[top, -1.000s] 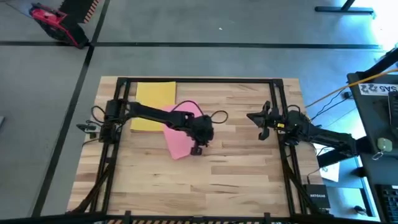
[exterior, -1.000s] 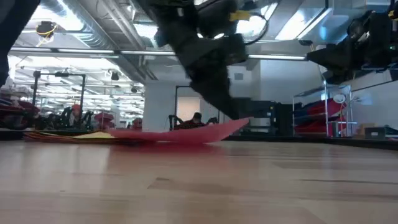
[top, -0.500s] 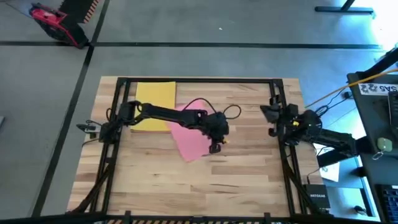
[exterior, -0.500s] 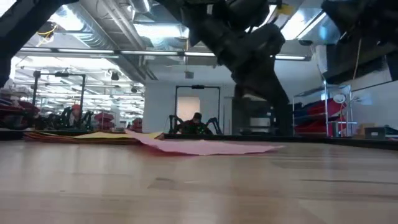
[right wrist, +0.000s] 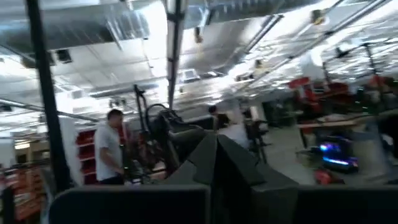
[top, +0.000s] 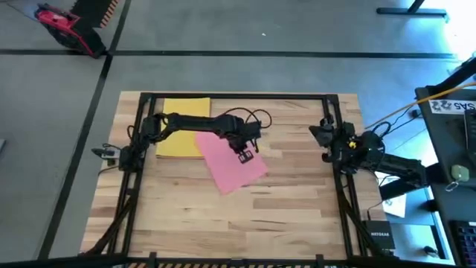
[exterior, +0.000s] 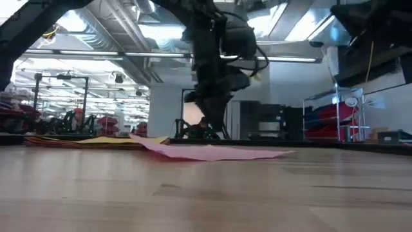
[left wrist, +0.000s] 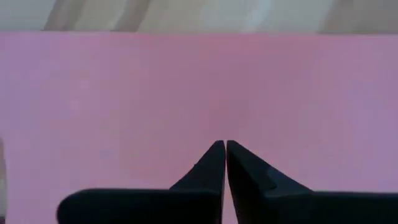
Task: Organize paper
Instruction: Move the pink paper to the top right of the table
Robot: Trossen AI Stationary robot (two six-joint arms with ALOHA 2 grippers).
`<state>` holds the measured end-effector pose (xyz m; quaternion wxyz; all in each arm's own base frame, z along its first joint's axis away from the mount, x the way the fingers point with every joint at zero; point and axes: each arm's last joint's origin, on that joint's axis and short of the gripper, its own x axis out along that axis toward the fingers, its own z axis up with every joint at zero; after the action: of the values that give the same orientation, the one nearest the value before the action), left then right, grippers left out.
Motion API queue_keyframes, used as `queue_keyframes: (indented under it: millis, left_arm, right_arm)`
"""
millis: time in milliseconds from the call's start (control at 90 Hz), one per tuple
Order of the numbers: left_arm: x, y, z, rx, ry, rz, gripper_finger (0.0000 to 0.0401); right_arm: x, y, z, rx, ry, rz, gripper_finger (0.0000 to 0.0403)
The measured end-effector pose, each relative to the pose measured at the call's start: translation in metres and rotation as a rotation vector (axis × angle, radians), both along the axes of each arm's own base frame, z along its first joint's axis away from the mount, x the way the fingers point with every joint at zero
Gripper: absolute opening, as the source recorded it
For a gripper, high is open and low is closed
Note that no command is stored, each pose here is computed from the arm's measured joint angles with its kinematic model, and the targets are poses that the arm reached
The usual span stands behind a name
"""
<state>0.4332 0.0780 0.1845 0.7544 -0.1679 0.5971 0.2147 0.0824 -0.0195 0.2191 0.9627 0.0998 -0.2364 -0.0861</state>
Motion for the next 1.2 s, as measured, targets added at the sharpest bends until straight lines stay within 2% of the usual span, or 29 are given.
queue_keyframes:
  millis: [144, 222, 333, 544, 856, 1111, 1200]
  left_arm:
    - [-0.007, 0.010, -0.015, -0.016, 0.045, 0.070, 0.0000]
    - [-0.010, 0.013, -0.023, -0.013, 0.044, 0.078, 0.0000]
    - [-0.010, 0.018, -0.034, -0.011, 0.007, 0.080, 0.0000]
    - [-0.003, 0.020, -0.041, -0.038, -0.086, 0.048, 0.0000]
    - [0.017, 0.020, -0.044, 0.002, -0.268, -0.021, 0.0000]
    - [0.035, 0.023, -0.069, -0.072, -0.373, -0.064, 0.0000]
    - [0.044, 0.024, -0.065, -0.070, -0.411, -0.095, 0.0000]
  right_arm:
    - [0.000, -0.002, -0.001, 0.080, -0.009, -0.018, 0.0000]
    - [0.003, -0.002, -0.006, 0.125, 0.038, -0.004, 0.0000]
    - [0.009, -0.003, -0.015, 0.138, 0.149, 0.023, 0.0000]
    - [0.014, -0.003, -0.020, 0.151, 0.220, 0.032, 0.0000]
    - [0.011, -0.003, 0.008, 0.091, 0.371, 0.000, 0.0000]
    - [0.015, -0.003, 0.036, 0.073, 0.460, -0.007, 0.0000]
    - [0.017, -0.004, 0.045, 0.059, 0.463, -0.018, 0.0000]
